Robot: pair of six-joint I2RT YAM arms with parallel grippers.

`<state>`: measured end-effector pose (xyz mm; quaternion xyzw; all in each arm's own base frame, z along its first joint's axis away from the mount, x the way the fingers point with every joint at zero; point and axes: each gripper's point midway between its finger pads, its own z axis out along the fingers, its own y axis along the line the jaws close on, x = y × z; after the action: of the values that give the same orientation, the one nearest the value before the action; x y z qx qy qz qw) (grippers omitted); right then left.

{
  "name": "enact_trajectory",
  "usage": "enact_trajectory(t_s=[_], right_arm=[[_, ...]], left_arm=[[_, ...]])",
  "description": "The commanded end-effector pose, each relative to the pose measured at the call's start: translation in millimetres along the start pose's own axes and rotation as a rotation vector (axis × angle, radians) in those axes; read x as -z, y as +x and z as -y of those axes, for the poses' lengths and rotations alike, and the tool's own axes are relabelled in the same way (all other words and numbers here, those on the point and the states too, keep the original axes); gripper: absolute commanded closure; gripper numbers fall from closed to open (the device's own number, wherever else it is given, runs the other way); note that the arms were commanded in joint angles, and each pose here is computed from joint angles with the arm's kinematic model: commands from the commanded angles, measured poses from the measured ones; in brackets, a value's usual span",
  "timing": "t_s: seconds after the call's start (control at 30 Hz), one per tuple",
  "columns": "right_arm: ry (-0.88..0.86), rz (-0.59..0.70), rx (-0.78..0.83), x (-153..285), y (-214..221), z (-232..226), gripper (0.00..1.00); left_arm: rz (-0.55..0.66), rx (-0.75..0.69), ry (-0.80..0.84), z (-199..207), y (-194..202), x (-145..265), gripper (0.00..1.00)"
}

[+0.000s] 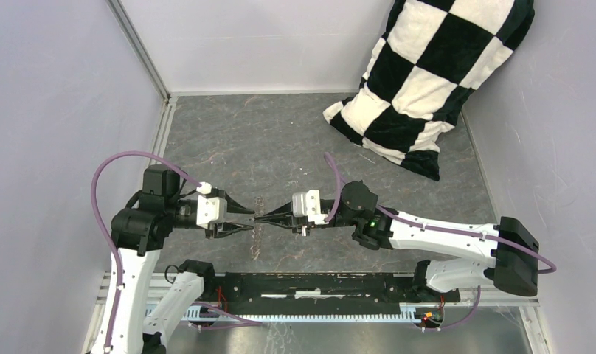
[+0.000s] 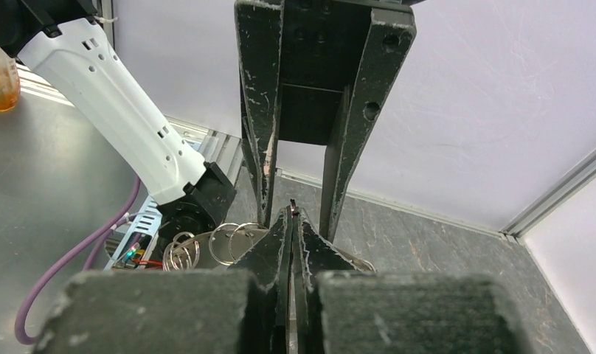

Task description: Put the keys on the keyring

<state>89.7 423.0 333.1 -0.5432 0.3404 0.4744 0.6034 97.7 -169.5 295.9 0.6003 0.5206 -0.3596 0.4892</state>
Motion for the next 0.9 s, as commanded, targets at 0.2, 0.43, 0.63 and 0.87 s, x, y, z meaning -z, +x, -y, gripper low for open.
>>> enact_trajectory(t_s=[0.2,0.43,0.63,0.87], right_arm=[[0.023,0.061,0.039,-9,-24,8,1.00],[0.016,0.046,0.040,-13,-23,8,1.00],[0.016,0.037,0.033,-14,-27,9,0.84],[0.150,-0.058,0.129,21,-35,29,0.47]], left_arm=[[0.036,-0.017,-0.002,2,-17,2,0.65],[0.038,-0.032,0.000,1,-16,2,0.78],[0.035,-0.062,-0.004,1,-16,2,0.98],[0.090,-0.350,0.073,26,-23,4,0.98]])
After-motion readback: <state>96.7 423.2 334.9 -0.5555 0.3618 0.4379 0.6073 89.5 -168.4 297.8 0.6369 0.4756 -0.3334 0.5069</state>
